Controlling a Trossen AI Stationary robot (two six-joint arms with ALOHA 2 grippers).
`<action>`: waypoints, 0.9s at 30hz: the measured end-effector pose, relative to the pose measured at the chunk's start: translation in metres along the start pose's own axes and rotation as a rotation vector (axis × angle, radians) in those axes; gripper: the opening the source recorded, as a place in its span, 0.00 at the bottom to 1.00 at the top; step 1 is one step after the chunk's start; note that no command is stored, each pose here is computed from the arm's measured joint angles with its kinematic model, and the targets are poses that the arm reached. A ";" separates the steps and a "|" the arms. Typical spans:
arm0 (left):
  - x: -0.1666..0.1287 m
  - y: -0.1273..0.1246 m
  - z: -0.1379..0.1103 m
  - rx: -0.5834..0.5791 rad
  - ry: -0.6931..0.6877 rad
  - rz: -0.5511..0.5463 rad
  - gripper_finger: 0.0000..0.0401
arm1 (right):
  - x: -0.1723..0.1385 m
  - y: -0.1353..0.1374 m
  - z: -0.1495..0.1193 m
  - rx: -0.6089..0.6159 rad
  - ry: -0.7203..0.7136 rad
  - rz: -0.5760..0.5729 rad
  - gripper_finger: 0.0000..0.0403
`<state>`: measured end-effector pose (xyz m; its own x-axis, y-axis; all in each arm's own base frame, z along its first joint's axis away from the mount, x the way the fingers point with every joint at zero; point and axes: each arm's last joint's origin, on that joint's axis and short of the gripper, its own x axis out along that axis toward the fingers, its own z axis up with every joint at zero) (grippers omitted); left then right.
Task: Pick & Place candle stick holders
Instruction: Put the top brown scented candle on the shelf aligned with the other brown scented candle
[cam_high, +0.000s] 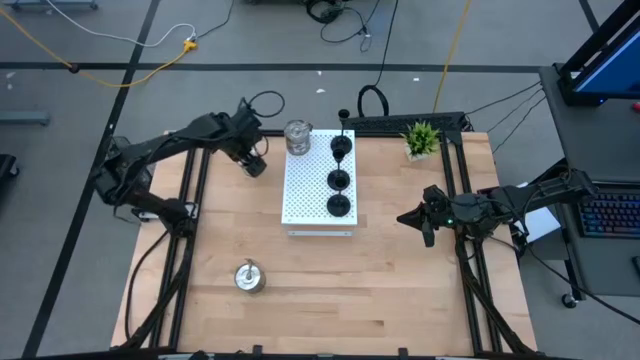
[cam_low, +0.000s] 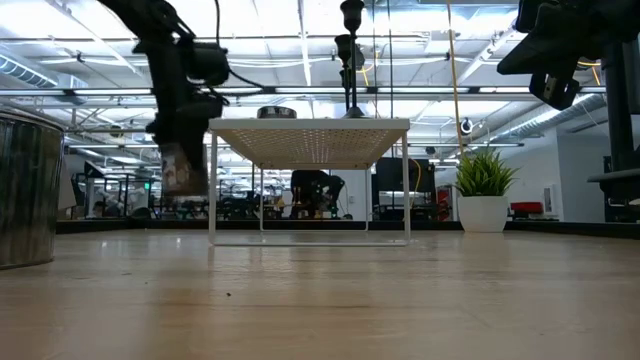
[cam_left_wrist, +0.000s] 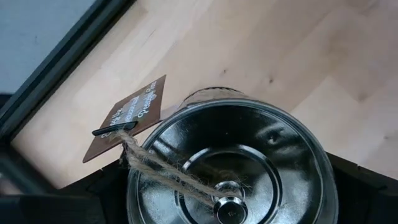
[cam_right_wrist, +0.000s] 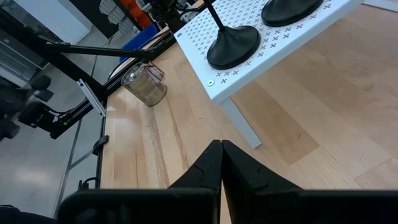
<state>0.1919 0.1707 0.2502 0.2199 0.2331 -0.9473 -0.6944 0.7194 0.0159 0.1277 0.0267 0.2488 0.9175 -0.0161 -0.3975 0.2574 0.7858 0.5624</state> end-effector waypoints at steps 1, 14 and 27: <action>-0.006 -0.001 -0.003 -0.010 -0.003 0.001 0.87 | 0.000 0.000 0.000 -0.002 0.000 0.000 0.00; -0.091 -0.025 -0.041 -0.122 -0.133 -0.073 0.87 | 0.000 0.000 0.000 -0.026 0.000 0.000 0.00; -0.157 -0.088 -0.027 -0.029 -0.245 -0.174 0.87 | 0.000 0.000 0.000 -0.049 0.001 0.000 0.00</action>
<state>0.1999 0.0524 0.3889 0.4941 0.2613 -0.8292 -0.6498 0.7446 -0.1525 0.1277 0.0267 0.2488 0.9173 -0.0157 -0.3980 0.2424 0.8149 0.5266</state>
